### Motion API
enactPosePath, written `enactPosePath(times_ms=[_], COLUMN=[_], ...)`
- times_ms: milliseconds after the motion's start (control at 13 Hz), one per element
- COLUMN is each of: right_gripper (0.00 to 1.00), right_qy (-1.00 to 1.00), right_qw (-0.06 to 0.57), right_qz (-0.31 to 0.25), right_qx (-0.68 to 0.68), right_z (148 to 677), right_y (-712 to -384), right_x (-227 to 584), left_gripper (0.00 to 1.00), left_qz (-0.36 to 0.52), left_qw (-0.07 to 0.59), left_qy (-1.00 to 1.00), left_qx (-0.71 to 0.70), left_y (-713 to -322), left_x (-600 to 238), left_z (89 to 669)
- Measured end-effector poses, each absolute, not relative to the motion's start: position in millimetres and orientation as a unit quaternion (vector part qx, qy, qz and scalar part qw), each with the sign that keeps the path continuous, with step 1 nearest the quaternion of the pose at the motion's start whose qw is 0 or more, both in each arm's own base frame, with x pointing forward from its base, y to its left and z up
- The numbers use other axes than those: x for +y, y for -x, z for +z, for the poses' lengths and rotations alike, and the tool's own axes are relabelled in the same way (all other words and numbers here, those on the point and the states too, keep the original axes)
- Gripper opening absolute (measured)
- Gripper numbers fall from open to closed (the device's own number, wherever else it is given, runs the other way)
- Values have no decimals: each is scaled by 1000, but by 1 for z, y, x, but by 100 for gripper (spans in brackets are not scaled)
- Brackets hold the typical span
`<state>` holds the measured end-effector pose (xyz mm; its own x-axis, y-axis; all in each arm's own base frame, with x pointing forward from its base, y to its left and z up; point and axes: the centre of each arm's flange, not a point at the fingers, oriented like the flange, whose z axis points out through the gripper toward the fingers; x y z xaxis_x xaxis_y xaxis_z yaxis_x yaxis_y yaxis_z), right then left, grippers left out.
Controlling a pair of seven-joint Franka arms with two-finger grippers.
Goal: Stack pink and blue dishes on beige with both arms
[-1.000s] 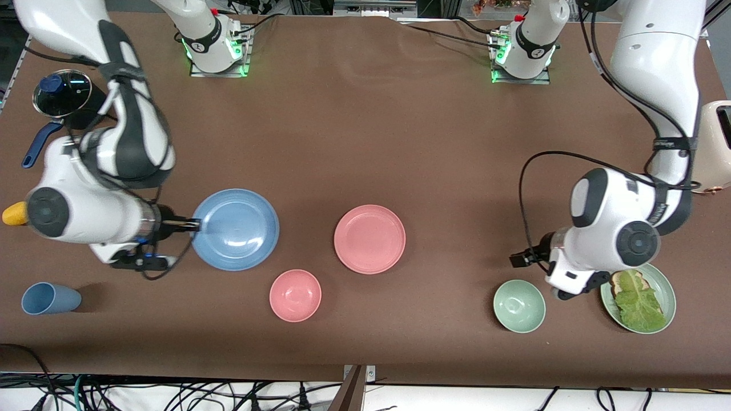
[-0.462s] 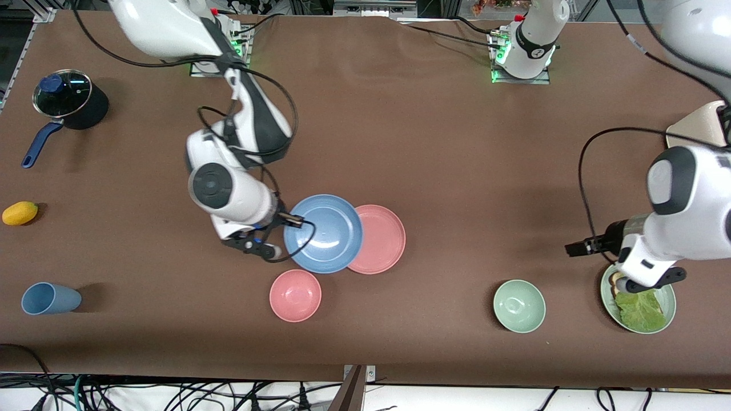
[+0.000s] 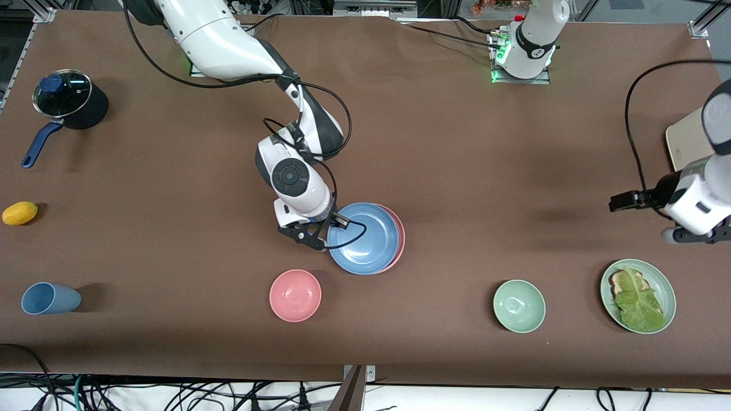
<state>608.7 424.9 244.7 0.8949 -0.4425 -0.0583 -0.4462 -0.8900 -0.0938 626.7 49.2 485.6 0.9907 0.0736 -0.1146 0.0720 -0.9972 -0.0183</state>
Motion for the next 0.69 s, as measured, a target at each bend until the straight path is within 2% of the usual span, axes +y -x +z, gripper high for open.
enactPosePath(times_ms=[385, 692], right_gripper=[5, 5], right_qy=[965, 965], right_qw=[64, 67], right_qz=[9, 7], right_qx=[254, 255], right_z=[257, 259], right_y=[-603, -605], right_x=[444, 444], left_gripper=[100, 100], left_qz=[20, -1], left_qw=[15, -11], left_qy=[1000, 1000], left_qx=[-11, -24], left_y=[-585, -568], left_x=[9, 12], left_z=[547, 583])
